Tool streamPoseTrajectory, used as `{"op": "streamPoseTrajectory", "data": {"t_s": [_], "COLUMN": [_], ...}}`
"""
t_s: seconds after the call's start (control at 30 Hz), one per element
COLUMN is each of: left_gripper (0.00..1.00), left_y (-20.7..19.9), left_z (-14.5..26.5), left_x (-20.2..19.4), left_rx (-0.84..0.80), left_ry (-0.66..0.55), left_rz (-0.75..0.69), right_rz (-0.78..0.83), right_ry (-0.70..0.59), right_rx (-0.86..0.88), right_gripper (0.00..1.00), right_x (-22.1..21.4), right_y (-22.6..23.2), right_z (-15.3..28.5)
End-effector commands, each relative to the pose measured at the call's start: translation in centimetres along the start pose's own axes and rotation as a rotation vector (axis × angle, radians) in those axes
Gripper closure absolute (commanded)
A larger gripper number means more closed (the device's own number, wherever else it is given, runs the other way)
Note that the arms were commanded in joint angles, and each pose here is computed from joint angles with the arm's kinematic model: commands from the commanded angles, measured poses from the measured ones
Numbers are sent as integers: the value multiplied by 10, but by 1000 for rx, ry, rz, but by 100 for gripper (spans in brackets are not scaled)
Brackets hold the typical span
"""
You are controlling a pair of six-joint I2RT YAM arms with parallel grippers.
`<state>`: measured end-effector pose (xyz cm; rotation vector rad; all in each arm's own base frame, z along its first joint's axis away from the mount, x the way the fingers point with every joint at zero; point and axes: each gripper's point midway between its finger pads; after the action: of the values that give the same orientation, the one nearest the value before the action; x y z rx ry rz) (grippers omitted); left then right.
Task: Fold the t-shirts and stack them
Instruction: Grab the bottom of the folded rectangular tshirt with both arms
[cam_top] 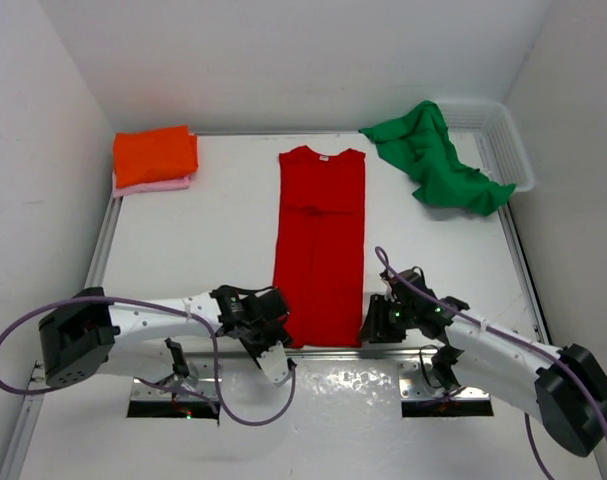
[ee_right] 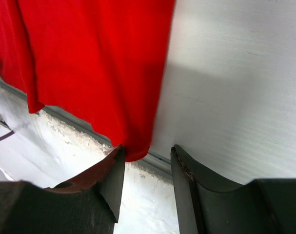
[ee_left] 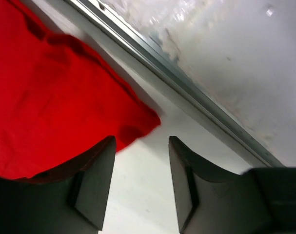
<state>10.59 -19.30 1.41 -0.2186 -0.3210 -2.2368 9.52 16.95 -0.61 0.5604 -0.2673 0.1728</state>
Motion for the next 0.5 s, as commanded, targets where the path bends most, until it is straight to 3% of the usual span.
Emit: {"op": "streamPoseTrajectory", "data": {"t_s": [0.0,0.27,0.4,0.47], "left_gripper": [56,69,79,90], "left_y": [25,5,13,17], "left_z": [-9,-27,-27,-27], "left_x": [23,18,23,24], "left_rx": [82,-14,19,31], "left_ry": [-81,-82,-104,-103], "left_rz": [-76,-32,-18,-18], "right_rz": [-2,-33,-28,-18], "right_ry": [55,24,37,59], "right_rx": [-85,-5,5,-23], "right_gripper": [58,59,67,84], "right_x": [-15,0,4,3], "right_y": [-19,-2,3,-1], "right_z": [0,-8,-10,-9]}}
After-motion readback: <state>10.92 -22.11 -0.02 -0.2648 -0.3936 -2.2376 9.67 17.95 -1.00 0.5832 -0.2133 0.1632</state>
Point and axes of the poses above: each gripper's point midway between its finger pads, its own z axis back along the fingers, its own y axis along the line the jaws close on, x = y × z, and after that the axes turned 12 degrees about z, right-handed
